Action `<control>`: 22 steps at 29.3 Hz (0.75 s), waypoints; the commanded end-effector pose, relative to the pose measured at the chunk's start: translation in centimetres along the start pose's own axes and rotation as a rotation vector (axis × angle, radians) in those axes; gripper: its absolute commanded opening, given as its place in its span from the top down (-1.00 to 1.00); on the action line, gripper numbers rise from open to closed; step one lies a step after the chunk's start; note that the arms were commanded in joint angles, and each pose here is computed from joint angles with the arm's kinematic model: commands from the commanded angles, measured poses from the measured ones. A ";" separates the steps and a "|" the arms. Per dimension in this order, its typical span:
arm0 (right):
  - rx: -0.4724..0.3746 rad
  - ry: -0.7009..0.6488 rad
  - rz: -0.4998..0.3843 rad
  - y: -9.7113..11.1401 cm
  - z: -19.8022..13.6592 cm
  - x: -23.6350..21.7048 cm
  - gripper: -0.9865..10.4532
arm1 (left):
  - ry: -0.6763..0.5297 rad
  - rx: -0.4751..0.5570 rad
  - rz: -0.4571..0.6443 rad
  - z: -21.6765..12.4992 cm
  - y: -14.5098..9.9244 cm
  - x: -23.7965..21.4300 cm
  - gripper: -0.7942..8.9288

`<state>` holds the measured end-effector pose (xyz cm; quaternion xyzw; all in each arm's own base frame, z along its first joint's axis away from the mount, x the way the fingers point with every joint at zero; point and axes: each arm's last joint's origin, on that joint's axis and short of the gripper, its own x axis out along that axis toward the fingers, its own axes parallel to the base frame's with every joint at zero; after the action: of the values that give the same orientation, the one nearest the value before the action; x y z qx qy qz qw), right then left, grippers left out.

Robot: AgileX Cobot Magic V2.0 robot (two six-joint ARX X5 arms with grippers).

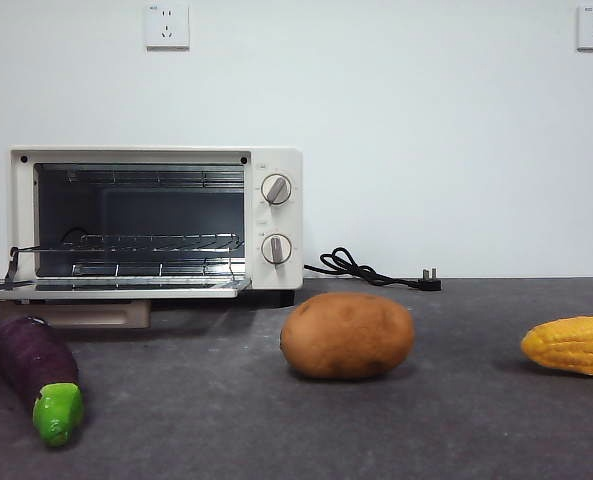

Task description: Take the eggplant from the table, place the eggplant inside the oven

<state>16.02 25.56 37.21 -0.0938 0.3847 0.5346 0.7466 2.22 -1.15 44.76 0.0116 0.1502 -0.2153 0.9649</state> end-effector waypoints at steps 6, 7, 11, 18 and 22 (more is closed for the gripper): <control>0.018 0.146 -0.053 -0.8 -0.4 9.1 -0.21 | -0.004 -0.004 0.002 -0.1 0.0 -0.1 0.85; 0.028 0.160 -0.054 -0.9 -0.6 10.3 -0.21 | -0.004 -0.004 0.002 -0.1 0.0 -0.1 0.85; 0.045 0.199 -0.057 -1.4 -1.3 13.9 -0.21 | -0.003 -0.003 0.002 -0.1 0.0 -0.1 0.85; 0.076 0.270 -0.093 -2.2 -3.1 19.1 -0.21 | 0.020 0.008 0.000 -0.3 0.0 -0.1 0.85; 0.086 0.310 -0.159 -2.4 -4.1 20.8 -0.21 | 0.022 0.009 -0.001 -0.3 0.0 -0.1 0.85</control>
<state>19.03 37.17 20.15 -0.1751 0.5046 0.4401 0.7218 2.14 -1.13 44.53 0.0127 0.1629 -0.2154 0.9627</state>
